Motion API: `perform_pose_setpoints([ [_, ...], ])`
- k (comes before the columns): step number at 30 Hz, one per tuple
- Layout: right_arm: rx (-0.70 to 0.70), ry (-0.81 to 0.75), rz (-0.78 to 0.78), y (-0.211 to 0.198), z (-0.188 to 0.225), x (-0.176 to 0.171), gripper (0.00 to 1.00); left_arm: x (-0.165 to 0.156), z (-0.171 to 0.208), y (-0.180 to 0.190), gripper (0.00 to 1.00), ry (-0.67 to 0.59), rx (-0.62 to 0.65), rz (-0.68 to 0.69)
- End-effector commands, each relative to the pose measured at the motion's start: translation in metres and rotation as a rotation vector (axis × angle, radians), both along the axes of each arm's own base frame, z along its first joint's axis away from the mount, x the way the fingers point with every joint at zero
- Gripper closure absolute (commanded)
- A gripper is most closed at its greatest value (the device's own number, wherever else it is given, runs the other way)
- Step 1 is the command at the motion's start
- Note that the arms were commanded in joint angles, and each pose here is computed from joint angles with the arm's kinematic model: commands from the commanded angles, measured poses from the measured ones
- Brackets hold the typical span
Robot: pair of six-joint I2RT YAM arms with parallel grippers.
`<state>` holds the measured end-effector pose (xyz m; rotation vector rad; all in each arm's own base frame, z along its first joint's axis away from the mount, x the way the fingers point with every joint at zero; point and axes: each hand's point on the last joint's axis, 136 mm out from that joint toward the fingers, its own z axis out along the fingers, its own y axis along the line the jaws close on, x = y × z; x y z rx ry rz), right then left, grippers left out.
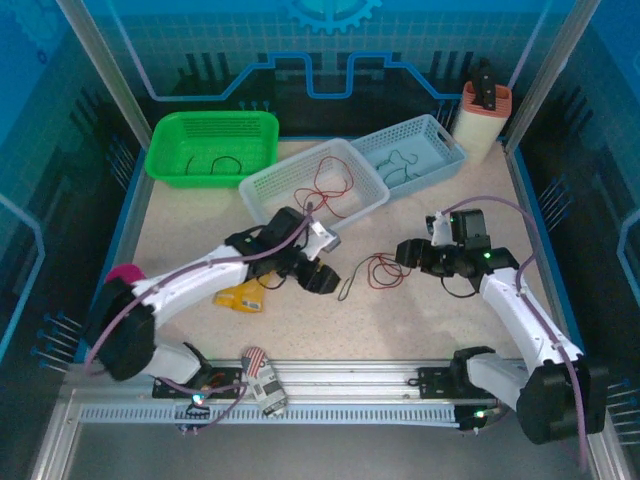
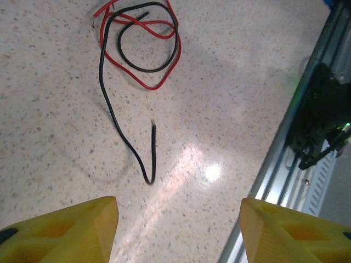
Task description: Untangle the cables
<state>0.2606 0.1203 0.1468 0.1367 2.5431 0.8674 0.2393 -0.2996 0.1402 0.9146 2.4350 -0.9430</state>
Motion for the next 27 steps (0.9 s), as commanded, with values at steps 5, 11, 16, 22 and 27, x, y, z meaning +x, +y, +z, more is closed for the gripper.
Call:
perform_pose_setpoints([
  [5, -0.055, 0.036, 0.004, -0.006, -0.009, -0.012, 0.39, 0.038, -0.027, -0.046, 0.43, -0.002, 0.111, -0.101],
  [11, -0.037, 0.042, -0.005, -0.007, -0.011, -0.013, 0.39, 0.067, -0.070, -0.056, 0.49, -0.021, 0.266, -0.027],
  [16, -0.036, 0.046, -0.004, -0.007, -0.011, -0.010, 0.39, 0.087, -0.085, -0.059, 0.49, -0.057, 0.316, -0.009],
  [22, -0.031, 0.046, -0.002, -0.007, -0.011, -0.009, 0.39, 0.093, -0.094, -0.067, 0.50, -0.062, 0.315, -0.035],
  [27, -0.019, 0.088, -0.020, -0.010, -0.018, -0.013, 0.39, 0.093, -0.097, -0.073, 0.57, -0.064, 0.305, -0.069],
])
